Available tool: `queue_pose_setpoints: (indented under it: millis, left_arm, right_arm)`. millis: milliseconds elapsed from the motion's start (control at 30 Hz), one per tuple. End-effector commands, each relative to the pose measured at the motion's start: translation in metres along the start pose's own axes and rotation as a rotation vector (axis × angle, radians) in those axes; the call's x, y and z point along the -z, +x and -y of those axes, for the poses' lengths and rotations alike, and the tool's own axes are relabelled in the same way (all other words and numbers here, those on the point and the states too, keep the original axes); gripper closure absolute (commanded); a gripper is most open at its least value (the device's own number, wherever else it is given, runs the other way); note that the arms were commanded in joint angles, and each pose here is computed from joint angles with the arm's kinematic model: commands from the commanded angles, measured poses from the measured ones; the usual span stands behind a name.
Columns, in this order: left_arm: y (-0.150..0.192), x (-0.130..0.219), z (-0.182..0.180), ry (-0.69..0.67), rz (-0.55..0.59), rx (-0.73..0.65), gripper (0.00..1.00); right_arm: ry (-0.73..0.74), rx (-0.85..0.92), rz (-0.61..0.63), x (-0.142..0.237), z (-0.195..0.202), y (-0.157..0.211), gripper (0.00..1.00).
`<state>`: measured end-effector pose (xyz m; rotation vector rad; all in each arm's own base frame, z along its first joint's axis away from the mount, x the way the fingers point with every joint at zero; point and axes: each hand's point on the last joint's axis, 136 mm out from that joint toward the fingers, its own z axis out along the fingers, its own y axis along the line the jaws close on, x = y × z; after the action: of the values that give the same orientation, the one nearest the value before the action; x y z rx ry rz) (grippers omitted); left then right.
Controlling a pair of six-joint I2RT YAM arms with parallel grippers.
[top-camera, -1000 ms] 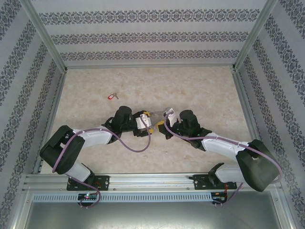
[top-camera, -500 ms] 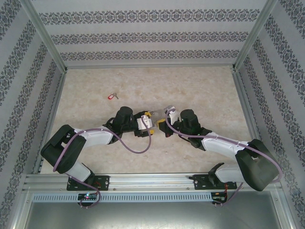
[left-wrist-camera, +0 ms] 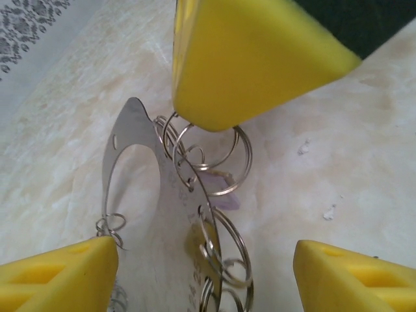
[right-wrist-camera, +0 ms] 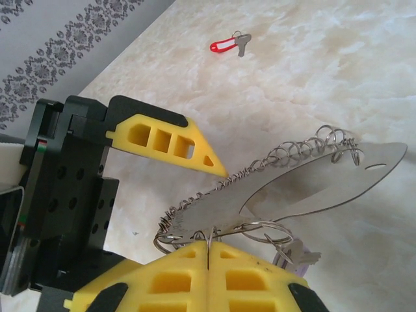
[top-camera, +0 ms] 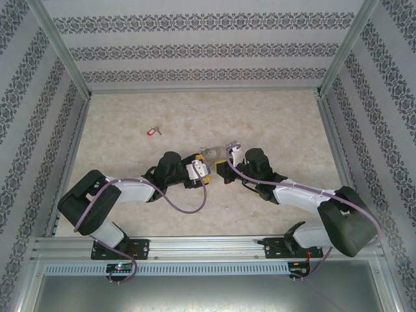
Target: Put the keys on the keyring
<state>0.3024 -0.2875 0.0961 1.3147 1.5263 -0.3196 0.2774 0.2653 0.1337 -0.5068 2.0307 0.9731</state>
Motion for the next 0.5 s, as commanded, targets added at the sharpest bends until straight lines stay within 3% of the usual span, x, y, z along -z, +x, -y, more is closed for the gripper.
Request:
queue_pose_setpoints:
  millis: [0, 200, 367, 467]
  left_arm:
    - [-0.01, -0.005, -0.021, -0.123, 0.029, -0.002, 0.32]
    - [-0.002, -0.009, -0.033, -0.169, -0.036, 0.017, 0.63]
    - [-0.013, -0.004, -0.039, -0.183, -0.024, 0.027, 0.8]
    - [-0.026, 0.001, -0.042, -0.169, -0.001, 0.031, 0.84]
  right_arm:
    - [-0.004, 0.006, 0.091, 0.0, -0.006, -0.03, 1.0]
    - [-0.022, 0.033, 0.057, -0.003, -0.007, -0.022, 1.0]
    - [-0.041, 0.063, 0.039, -0.003, -0.009, -0.015, 1.0]
    - [-0.065, 0.091, 0.035, -0.001, -0.015, -0.016, 1.0]
